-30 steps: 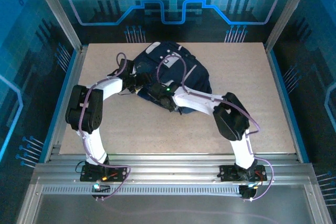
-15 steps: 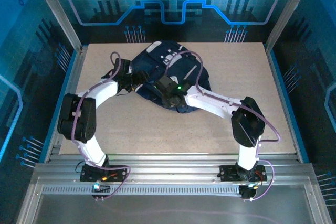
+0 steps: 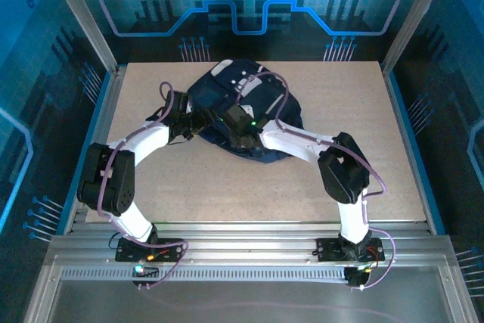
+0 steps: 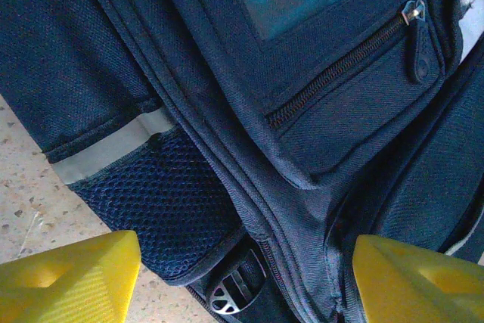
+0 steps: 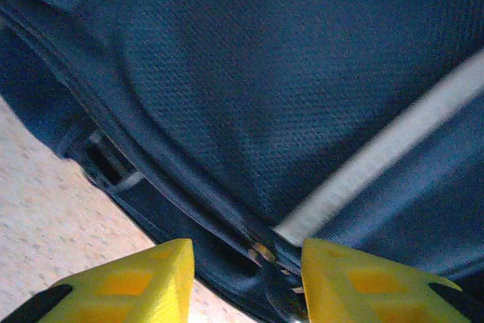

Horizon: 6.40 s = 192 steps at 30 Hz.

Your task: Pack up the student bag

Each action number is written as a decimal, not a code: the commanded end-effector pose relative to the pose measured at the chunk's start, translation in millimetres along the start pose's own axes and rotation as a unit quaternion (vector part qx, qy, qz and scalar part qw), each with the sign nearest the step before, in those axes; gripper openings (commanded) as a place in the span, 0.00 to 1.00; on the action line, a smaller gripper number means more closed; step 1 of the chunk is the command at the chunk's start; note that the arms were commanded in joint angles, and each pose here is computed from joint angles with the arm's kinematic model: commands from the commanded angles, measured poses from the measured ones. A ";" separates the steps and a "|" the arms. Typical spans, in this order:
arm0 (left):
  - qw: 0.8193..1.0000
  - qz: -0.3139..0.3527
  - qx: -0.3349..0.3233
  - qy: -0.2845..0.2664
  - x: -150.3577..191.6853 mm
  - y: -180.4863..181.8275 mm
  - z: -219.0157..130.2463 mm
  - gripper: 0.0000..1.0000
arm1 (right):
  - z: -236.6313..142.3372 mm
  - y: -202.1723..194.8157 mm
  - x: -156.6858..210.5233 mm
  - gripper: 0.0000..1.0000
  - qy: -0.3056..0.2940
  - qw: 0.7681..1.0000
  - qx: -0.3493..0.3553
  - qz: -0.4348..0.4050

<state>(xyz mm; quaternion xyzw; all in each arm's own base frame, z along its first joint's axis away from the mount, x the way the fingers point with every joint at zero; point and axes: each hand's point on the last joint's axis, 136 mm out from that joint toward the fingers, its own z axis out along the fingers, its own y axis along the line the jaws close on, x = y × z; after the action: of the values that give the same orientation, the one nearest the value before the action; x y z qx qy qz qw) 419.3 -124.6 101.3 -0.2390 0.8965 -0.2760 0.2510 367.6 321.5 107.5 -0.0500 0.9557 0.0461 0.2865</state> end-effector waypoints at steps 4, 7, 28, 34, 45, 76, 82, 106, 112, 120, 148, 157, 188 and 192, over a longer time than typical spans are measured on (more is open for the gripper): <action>1.000 -0.003 0.020 0.002 1.4 -12.9 -9.3 0.76 | 13.4 -7.3 -10.9 0.40 -0.007 0.996 0.063 -0.061; 1.000 -0.002 0.021 0.000 4.3 -14.2 -12.9 0.76 | 9.9 -10.6 -10.7 0.41 -0.006 0.995 0.074 -0.063; 0.998 0.030 0.048 0.025 31.9 -58.7 -9.8 0.76 | 8.0 -44.1 28.8 0.30 0.040 0.993 0.071 -0.080; 0.998 0.034 0.049 0.030 36.7 -68.3 -0.8 0.76 | 27.6 -37.9 30.4 0.30 0.050 0.993 0.064 -0.089; 0.998 0.022 0.040 0.034 35.7 -65.5 10.7 0.76 | 52.3 -36.4 44.8 0.13 0.075 0.991 0.058 -0.090; 0.998 -0.006 0.037 0.055 38.7 -68.2 76.8 0.00 | -7.1 -20.9 19.8 0.00 0.091 0.966 -0.239 0.027; 0.993 -0.053 0.089 0.053 36.2 -88.3 64.1 0.00 | -18.4 -43.6 30.6 0.14 0.090 0.981 -0.170 -0.007; 0.981 -0.100 0.161 0.043 28.9 -120.0 25.9 0.00 | 31.0 -49.5 17.1 0.57 0.072 0.988 -0.136 0.013; 0.981 -0.101 0.161 0.040 29.0 -118.6 21.9 0.00 | 31.7 -45.5 9.1 0.32 0.056 0.989 -0.136 0.009; 0.981 -0.105 0.156 0.038 30.1 -113.4 25.8 0.00 | 23.1 -25.0 9.4 0.29 0.051 0.984 -0.168 -0.002; 0.985 -0.111 0.132 0.025 17.7 -87.4 28.6 0.00 | 26.7 -41.6 7.3 0.00 0.053 0.991 -0.120 0.002; 0.987 -0.105 0.116 0.015 -0.6 -71.1 27.3 0.00 | 17.3 -77.9 27.3 0.00 0.085 0.984 -0.153 -0.031; 0.986 -0.095 0.135 0.025 0.9 -82.7 6.6 0.00 | -11.1 -38.3 5.8 0.60 0.041 0.963 -0.252 -0.085; 0.985 -0.095 0.141 0.029 4.6 -88.1 5.7 0.00 | 4.1 -25.6 4.1 0.64 0.041 0.963 -0.253 -0.083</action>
<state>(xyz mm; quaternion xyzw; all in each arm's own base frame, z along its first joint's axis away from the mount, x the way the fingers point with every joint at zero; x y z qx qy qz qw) 440.9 -187.9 107.2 -0.2949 0.8486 -0.3928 0.1965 359.6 281.2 100.0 -0.2042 0.9217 0.2484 0.2169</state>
